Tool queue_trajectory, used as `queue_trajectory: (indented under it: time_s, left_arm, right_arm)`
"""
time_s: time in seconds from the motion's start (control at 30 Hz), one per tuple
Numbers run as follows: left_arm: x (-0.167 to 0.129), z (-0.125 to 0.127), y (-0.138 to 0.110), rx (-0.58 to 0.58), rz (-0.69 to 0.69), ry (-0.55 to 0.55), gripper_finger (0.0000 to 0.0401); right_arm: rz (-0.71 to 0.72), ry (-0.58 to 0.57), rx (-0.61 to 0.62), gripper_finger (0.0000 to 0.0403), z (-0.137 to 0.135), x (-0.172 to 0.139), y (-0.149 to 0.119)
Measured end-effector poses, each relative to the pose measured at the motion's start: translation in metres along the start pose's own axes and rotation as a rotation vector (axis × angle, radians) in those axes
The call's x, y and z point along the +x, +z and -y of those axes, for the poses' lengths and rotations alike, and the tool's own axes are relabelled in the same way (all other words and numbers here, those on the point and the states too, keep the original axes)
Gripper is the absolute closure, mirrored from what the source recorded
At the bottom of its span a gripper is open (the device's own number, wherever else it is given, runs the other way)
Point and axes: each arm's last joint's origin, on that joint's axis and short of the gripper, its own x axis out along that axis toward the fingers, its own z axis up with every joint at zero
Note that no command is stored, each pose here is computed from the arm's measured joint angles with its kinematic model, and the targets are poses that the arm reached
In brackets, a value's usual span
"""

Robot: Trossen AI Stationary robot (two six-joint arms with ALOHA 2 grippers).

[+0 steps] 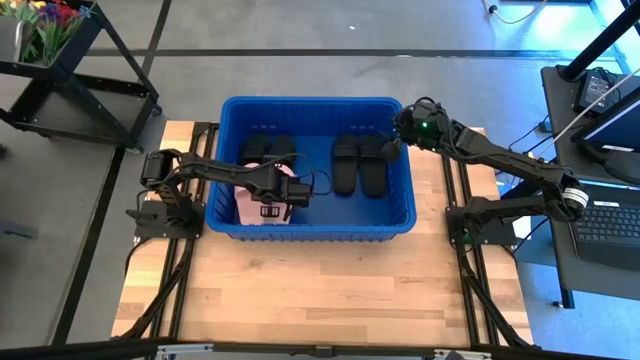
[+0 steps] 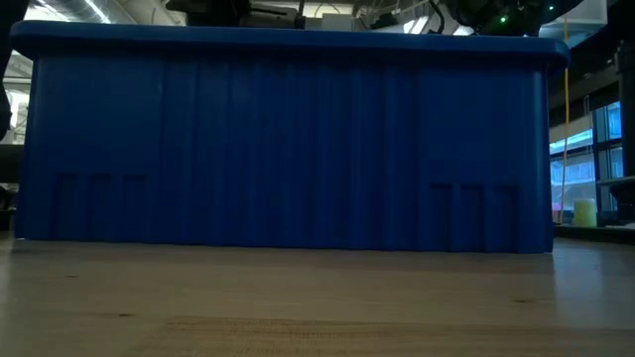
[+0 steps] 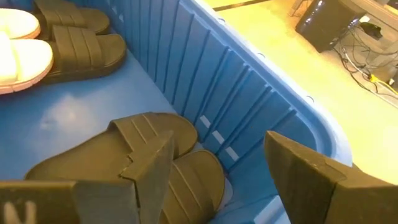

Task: Pick and place slides into bin
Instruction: Adjust the pink slides in the organizer bin

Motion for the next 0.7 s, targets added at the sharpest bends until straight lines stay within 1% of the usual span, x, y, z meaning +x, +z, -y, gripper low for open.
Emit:
queue_trajectory:
  time_s: [0.2, 0.4, 0.53, 0.7]
  left_arm:
    - [0.0, 0.0003, 0.0, -0.001, 0.0, -0.009, 0.0321]
    - [0.0024, -0.0015, -0.0025, -0.042, -0.029, -0.078, 0.0274]
    - [0.0035, -0.003, -0.0077, -0.034, -0.08, -0.094, 0.0243]
    - [0.0013, -0.0042, -0.0084, -0.024, -0.082, -0.103, 0.0222]
  right_arm:
    - [0.0, 0.001, 0.004, 0.0152, -0.0001, 0.0, 0.0]
    - [0.0, 0.001, 0.004, 0.0152, -0.0001, 0.0, 0.0]
    - [0.0, 0.001, 0.004, 0.0152, -0.0001, 0.0, 0.0]
    - [0.0, 0.001, 0.004, 0.0152, -0.0001, 0.0, 0.0]
